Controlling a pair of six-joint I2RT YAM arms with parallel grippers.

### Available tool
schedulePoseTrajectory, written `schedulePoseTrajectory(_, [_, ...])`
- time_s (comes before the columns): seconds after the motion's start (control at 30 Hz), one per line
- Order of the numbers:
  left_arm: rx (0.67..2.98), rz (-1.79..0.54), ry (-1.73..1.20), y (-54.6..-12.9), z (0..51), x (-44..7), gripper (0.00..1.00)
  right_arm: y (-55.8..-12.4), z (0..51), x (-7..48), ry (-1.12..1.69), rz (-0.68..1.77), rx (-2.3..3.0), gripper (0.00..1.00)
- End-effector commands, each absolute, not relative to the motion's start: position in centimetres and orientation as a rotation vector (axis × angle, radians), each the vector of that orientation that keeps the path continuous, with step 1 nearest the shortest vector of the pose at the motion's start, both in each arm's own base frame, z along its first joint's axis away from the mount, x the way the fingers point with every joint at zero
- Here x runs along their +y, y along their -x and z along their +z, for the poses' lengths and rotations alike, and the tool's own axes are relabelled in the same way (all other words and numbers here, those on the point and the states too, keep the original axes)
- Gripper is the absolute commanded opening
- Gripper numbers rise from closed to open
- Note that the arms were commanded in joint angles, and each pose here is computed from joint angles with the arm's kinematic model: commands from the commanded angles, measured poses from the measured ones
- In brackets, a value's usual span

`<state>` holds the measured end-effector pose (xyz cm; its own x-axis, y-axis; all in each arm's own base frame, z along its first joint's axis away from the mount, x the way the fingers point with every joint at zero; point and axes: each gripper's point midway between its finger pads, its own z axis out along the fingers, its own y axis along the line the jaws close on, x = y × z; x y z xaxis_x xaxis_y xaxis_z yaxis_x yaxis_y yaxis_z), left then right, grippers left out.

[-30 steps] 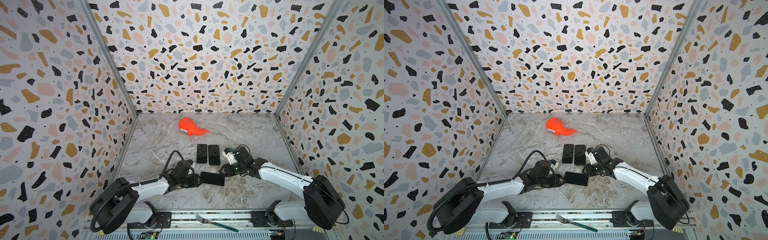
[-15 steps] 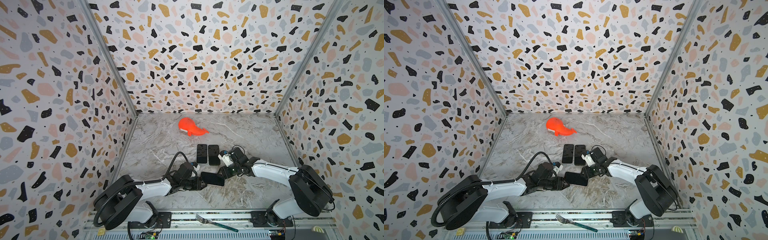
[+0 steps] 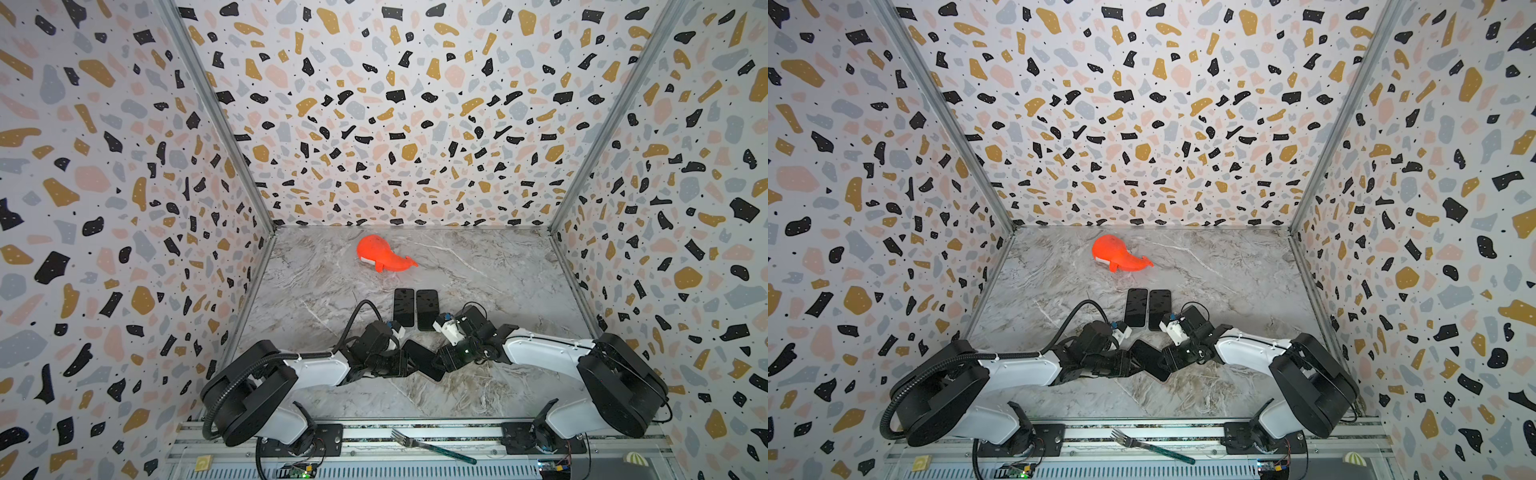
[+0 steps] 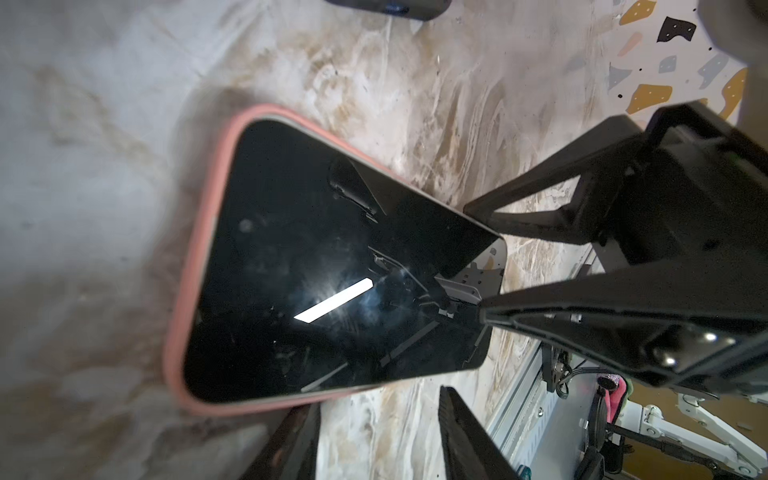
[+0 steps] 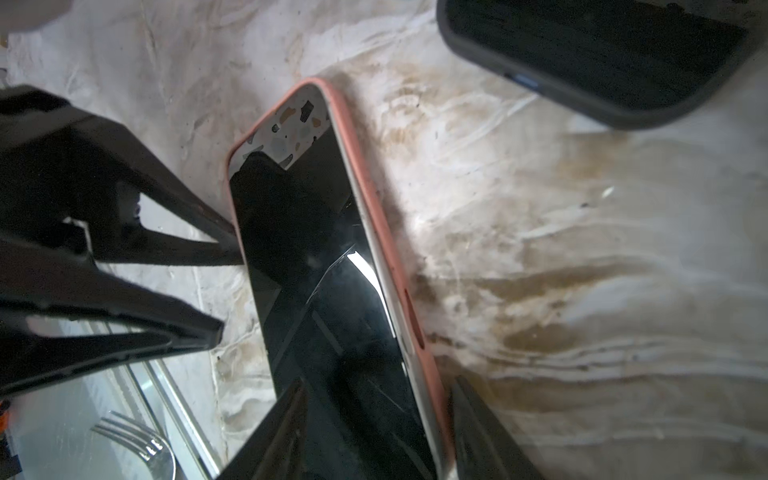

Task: Put the phone into the phone case
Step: 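Pinch the case rim over the phone edges with both grippers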

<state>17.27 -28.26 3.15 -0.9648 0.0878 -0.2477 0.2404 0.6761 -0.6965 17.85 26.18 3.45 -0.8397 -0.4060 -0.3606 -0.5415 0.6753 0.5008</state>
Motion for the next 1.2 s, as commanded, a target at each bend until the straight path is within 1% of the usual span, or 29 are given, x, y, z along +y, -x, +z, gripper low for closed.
schedulePoseTrajectory(0.0, [2.692, -1.135, -0.288, -17.8, 3.2, -28.6, 0.49, -15.7, 3.7, 26.6, 0.736, 1.001, 2.696, 0.54])
schedulePoseTrajectory(0.17, [2.696, -1.127, -0.307, -18.1, 3.2, -29.0, 0.49, -14.2, 4.4, 27.5, 0.725, 1.063, 2.669, 0.52])
schedulePoseTrajectory(0.3, [2.702, -1.128, -0.307, -18.3, 2.9, -29.3, 0.48, -13.7, 4.5, 27.8, 0.717, 1.074, 2.659, 0.49])
schedulePoseTrajectory(0.37, [2.699, -1.126, -0.309, -18.4, 2.9, -29.4, 0.48, -13.6, 4.5, 27.8, 0.704, 1.078, 2.661, 0.46])
schedulePoseTrajectory(0.47, [2.706, -1.119, -0.303, -18.5, 2.9, -29.3, 0.46, -13.9, 4.4, 27.4, 0.664, 1.045, 2.672, 0.44])
schedulePoseTrajectory(0.6, [2.757, -1.09, -0.291, -17.4, 2.9, -28.2, 0.46, -14.3, 4.8, 26.7, 0.576, 1.002, 2.684, 0.43])
schedulePoseTrajectory(0.7, [2.802, -1.036, -0.278, -16.4, 3.1, -27.1, 0.46, -14.3, 5.3, 26.2, 0.491, 1.019, 2.678, 0.43])
schedulePoseTrajectory(0.77, [2.833, -1.047, -0.263, -15.6, 3.2, -26.8, 0.46, -14.2, 5.7, 26.0, 0.457, 1.036, 2.669, 0.43])
schedulePoseTrajectory(0.93, [2.873, -1.075, -0.28, -13.5, 3.7, -27.2, 0.46, -14.1, 6.4, 25.8, 0.424, 1.055, 2.659, 0.43])
schedulePoseTrajectory(1.17, [2.897, -1.103, -0.283, -12.3, 3.1, -27.7, 0.45, -13.5, 6.2, 25.8, 0.419, 1.088, 2.661, 0.43])
